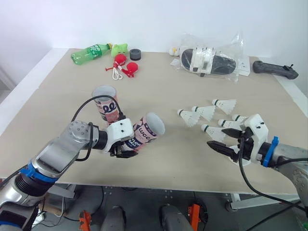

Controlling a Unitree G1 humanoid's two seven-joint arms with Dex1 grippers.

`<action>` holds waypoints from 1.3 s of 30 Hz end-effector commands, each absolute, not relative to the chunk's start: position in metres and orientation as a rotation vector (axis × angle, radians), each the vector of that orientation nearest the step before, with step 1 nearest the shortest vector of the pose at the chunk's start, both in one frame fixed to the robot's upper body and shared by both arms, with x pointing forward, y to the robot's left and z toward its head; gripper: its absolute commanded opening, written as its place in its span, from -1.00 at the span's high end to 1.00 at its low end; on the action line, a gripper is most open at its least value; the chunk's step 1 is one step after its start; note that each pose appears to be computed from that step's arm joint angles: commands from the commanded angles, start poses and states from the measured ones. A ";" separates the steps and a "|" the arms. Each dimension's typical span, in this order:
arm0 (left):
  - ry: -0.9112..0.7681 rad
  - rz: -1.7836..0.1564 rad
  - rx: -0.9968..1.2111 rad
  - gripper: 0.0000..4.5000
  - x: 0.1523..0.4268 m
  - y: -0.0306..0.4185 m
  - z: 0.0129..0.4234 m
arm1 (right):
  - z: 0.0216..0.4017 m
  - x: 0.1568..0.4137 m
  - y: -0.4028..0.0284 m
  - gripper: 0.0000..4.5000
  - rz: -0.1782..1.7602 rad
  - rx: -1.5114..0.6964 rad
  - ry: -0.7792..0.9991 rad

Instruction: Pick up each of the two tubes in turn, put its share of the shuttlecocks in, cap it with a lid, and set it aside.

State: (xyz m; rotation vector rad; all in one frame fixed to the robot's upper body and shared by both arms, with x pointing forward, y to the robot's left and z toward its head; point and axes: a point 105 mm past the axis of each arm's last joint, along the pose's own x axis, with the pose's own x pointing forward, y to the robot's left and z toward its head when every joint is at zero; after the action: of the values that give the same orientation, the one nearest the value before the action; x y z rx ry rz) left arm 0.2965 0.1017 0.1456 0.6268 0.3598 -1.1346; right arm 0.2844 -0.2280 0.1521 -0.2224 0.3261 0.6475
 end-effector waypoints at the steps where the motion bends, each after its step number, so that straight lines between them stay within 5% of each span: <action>1: 0.218 -1.097 0.641 -0.33 0.302 0.102 0.173 | 0.165 0.289 -0.226 -1.00 0.663 -0.243 0.272; 11: 0.075 -1.090 0.639 -0.33 0.305 0.099 0.202 | 0.166 0.290 -0.223 -1.00 0.695 -0.240 0.266; 15: 0.010 -1.185 0.640 -0.33 0.284 0.092 0.216 | 0.168 0.289 -0.224 -1.00 0.702 -0.230 0.260; 22: 0.128 -1.327 0.615 -0.33 0.256 0.087 0.194 | 0.168 0.289 -0.224 -1.00 0.706 -0.221 0.258; 31: 0.408 -1.231 0.634 -0.33 0.264 0.102 0.130 | 0.158 0.291 -0.235 -1.00 0.653 -0.205 0.319; 39: 0.394 -1.220 0.604 -0.33 0.269 0.097 0.117 | 0.151 0.294 -0.240 -1.00 0.608 -0.209 0.351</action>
State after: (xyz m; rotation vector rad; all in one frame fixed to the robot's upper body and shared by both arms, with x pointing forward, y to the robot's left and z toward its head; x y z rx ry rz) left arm 0.2678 0.0972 0.1238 0.5965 0.3892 -1.2336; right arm 0.2908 -0.2347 0.1433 -0.1913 0.3737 0.6412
